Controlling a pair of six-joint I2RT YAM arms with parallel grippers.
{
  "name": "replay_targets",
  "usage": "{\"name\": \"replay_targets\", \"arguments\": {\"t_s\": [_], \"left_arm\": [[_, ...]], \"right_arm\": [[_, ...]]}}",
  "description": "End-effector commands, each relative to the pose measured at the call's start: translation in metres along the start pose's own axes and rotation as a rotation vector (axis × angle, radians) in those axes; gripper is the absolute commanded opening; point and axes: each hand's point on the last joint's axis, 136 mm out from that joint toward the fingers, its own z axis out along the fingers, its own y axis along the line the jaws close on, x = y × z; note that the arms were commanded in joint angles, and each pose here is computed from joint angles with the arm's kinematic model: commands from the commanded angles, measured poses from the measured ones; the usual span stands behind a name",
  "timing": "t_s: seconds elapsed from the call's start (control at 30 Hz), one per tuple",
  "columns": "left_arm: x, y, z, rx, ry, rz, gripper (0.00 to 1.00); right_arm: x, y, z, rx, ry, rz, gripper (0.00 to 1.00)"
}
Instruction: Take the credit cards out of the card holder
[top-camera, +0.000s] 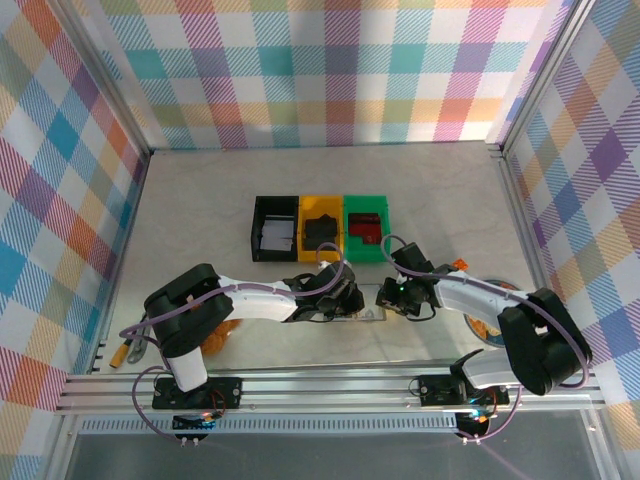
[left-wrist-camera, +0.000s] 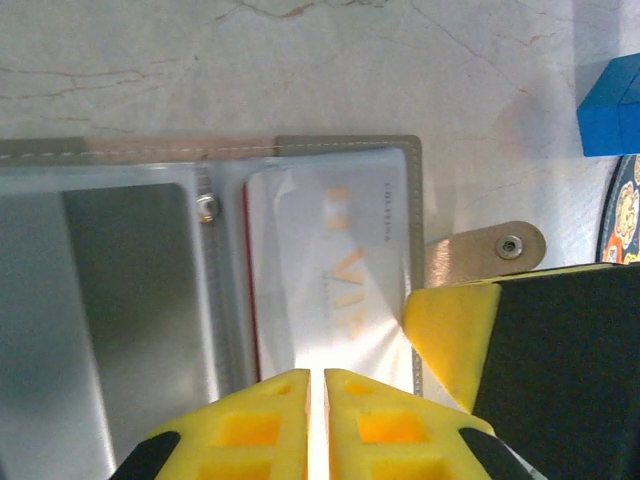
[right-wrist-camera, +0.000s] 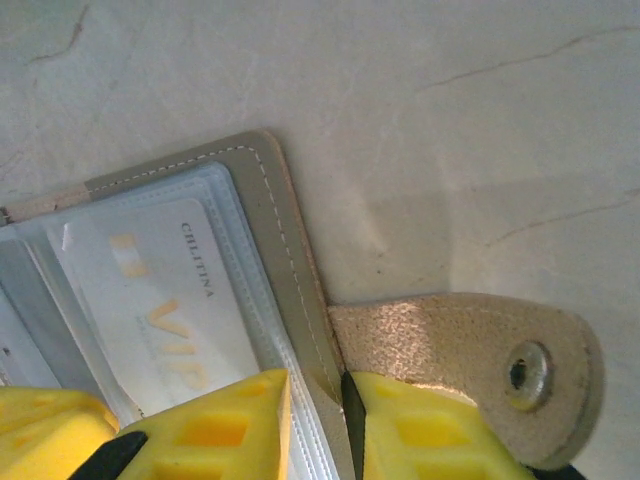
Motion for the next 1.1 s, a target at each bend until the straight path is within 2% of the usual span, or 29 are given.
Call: {"name": "replay_targets", "arguments": {"t_s": [0.0, 0.2, 0.27, 0.43, 0.6, 0.83, 1.07], "left_arm": [[-0.008, -0.013, 0.0, 0.042, -0.009, -0.016, 0.13], [-0.007, -0.009, 0.006, 0.03, 0.002, -0.024, 0.14], [-0.007, -0.005, 0.003, 0.015, 0.002, -0.015, 0.23], [-0.014, 0.007, -0.011, -0.066, -0.041, 0.013, 0.28], [-0.014, 0.009, -0.008, -0.071, -0.036, 0.013, 0.39], [-0.02, 0.014, -0.013, -0.126, -0.055, 0.05, 0.41], [-0.016, 0.011, 0.001, -0.097, -0.029, 0.023, 0.41]], "right_arm": [[0.006, -0.011, 0.011, 0.03, 0.033, 0.01, 0.24], [0.008, -0.013, 0.015, 0.036, 0.041, 0.022, 0.23], [0.008, -0.013, 0.014, 0.036, 0.041, 0.023, 0.23], [0.005, -0.011, 0.007, 0.034, 0.023, 0.016, 0.23], [0.004, -0.007, 0.005, 0.024, 0.021, 0.014, 0.23], [0.005, -0.007, 0.005, 0.022, 0.025, 0.015, 0.23], [0.004, -0.003, 0.005, 0.004, 0.027, 0.015, 0.23]]}}
